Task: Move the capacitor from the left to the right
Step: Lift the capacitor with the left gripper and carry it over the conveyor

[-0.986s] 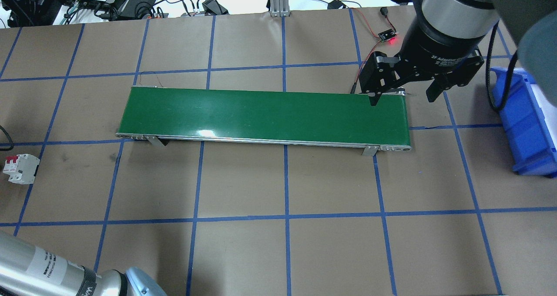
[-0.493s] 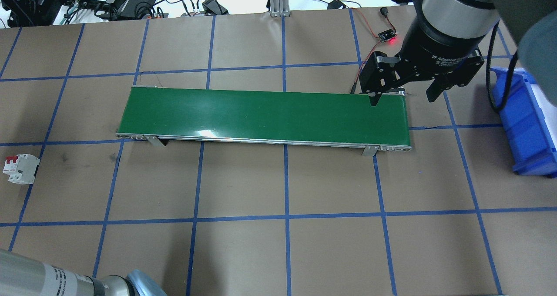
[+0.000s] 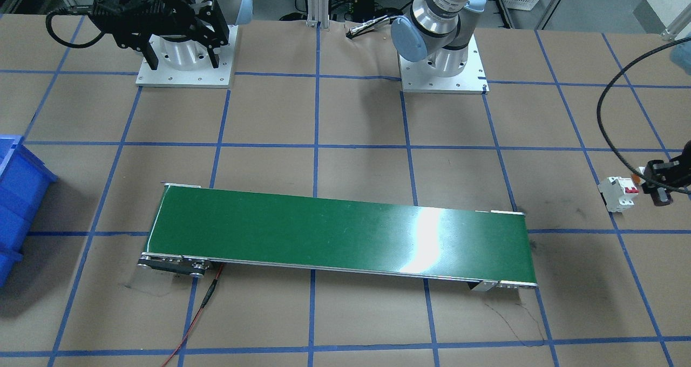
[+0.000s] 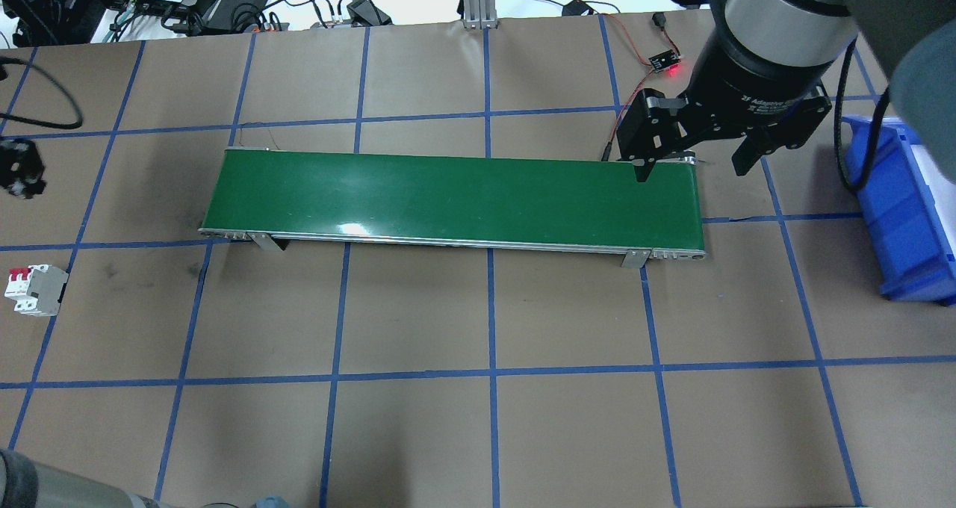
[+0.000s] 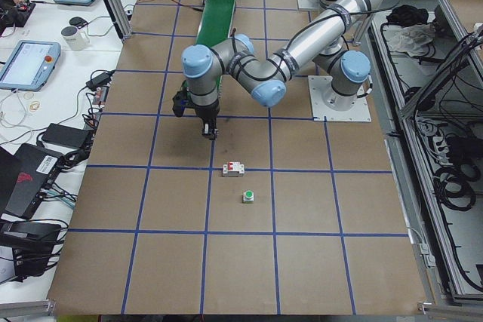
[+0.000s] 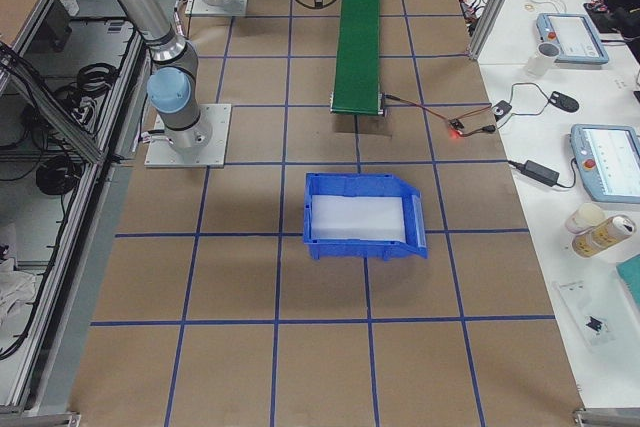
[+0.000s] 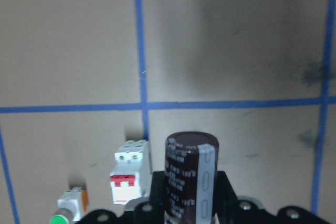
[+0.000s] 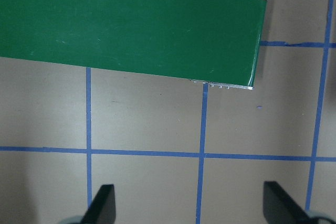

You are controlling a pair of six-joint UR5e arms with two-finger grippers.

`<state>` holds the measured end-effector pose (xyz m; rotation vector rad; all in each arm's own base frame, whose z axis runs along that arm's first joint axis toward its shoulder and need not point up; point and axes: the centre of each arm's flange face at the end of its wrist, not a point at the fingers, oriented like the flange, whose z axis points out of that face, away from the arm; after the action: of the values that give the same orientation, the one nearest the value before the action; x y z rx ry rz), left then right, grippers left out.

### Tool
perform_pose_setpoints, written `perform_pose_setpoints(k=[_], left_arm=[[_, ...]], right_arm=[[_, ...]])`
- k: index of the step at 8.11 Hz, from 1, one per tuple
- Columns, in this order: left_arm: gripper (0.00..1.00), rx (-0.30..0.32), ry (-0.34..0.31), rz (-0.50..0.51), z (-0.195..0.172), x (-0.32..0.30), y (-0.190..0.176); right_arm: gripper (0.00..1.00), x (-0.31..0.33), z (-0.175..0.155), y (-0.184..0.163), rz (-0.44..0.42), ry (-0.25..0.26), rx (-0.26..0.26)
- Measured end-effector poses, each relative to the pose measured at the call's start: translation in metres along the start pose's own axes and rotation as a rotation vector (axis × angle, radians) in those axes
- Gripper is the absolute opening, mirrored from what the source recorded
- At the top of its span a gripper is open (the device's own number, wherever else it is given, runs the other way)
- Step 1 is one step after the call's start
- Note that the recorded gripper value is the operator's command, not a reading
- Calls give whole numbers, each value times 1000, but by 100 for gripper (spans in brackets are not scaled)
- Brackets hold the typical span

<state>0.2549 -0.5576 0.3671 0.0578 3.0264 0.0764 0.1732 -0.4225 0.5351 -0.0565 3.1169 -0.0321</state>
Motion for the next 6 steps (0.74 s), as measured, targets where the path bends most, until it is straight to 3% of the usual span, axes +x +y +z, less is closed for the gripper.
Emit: perform_pose_setpoints(k=[3,6], left_arm=[[0,30,40,-15,-10,134,-51],[0,-8,62,10,13,210,-76]], right_arm=[[100,0,0,0,-1,1,0],[100,-1,0,0,-2,1,0]])
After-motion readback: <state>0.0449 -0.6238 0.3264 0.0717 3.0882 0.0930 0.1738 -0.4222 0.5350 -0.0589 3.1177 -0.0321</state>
